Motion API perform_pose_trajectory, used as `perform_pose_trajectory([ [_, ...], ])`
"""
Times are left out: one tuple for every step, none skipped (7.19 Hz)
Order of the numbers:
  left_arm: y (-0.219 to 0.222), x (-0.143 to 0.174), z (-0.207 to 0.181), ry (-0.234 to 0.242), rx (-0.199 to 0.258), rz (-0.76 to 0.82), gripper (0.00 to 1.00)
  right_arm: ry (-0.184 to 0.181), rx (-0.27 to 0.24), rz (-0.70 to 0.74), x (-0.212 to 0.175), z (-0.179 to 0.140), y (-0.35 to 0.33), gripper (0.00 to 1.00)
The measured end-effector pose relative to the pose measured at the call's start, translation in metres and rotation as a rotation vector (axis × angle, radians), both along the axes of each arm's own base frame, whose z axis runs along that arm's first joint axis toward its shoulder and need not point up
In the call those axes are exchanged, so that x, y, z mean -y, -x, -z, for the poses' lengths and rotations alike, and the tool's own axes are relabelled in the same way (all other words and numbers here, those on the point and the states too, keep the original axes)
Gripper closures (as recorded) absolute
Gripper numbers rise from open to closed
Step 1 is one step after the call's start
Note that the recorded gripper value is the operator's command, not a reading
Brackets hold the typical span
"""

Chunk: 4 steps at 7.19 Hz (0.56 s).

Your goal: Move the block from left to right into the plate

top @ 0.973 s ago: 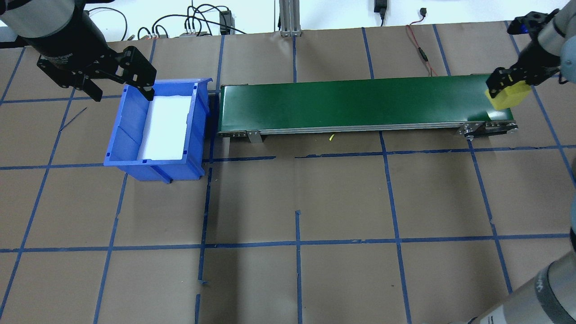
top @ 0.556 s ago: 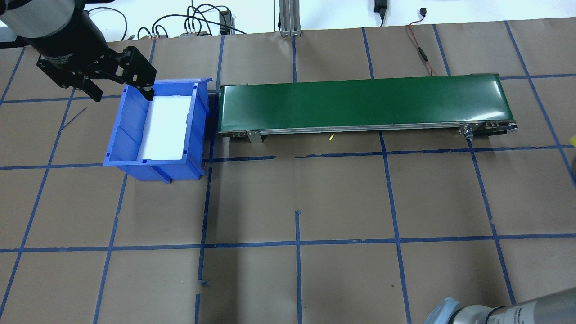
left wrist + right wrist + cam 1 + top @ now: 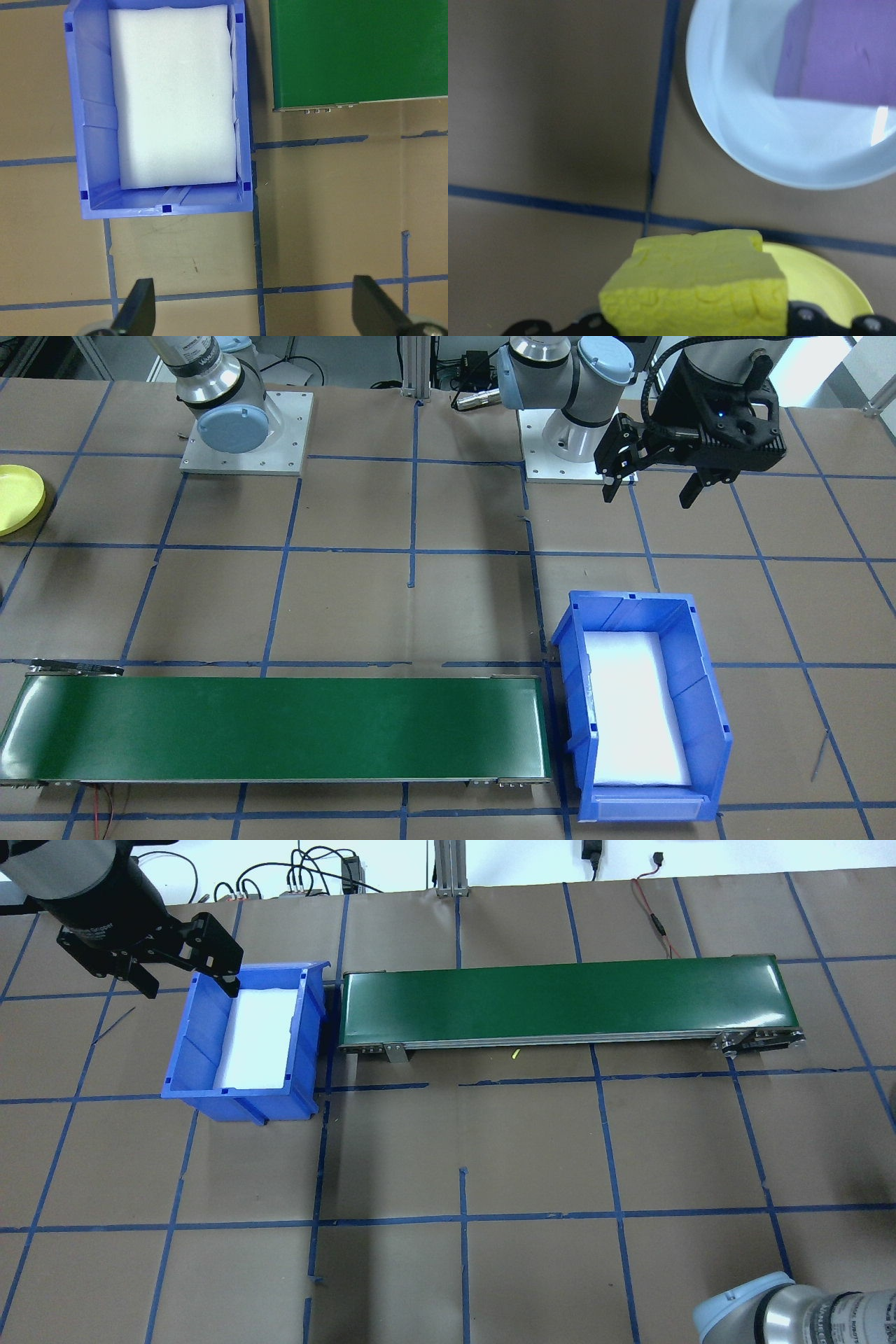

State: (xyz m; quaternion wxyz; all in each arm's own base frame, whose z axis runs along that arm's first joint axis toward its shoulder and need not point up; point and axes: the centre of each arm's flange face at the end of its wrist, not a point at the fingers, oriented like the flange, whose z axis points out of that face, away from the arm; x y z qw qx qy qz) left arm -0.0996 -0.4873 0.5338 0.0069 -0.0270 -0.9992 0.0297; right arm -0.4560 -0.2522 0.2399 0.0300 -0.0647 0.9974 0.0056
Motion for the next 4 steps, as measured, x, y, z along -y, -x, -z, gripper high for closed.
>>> perform_pose_trajectory([
  [0.0,0.0,0.0,-0.001,0.0,0.0,0.0,0.005,-0.002,0.009,-0.012,0.009,0.009,0.15],
  [0.0,0.0,0.0,-0.001,-0.001,0.0,0.0,0.01,0.003,0.019,-0.016,0.016,0.016,0.0],
  [0.0,0.0,0.0,-0.001,-0.001,0.0,0.0,0.007,0.013,0.033,-0.017,0.024,0.02,0.0],
  [0.0,0.0,0.0,-0.001,-0.001,0.0,0.0,-0.001,0.018,0.049,-0.018,0.028,0.023,0.0],
])
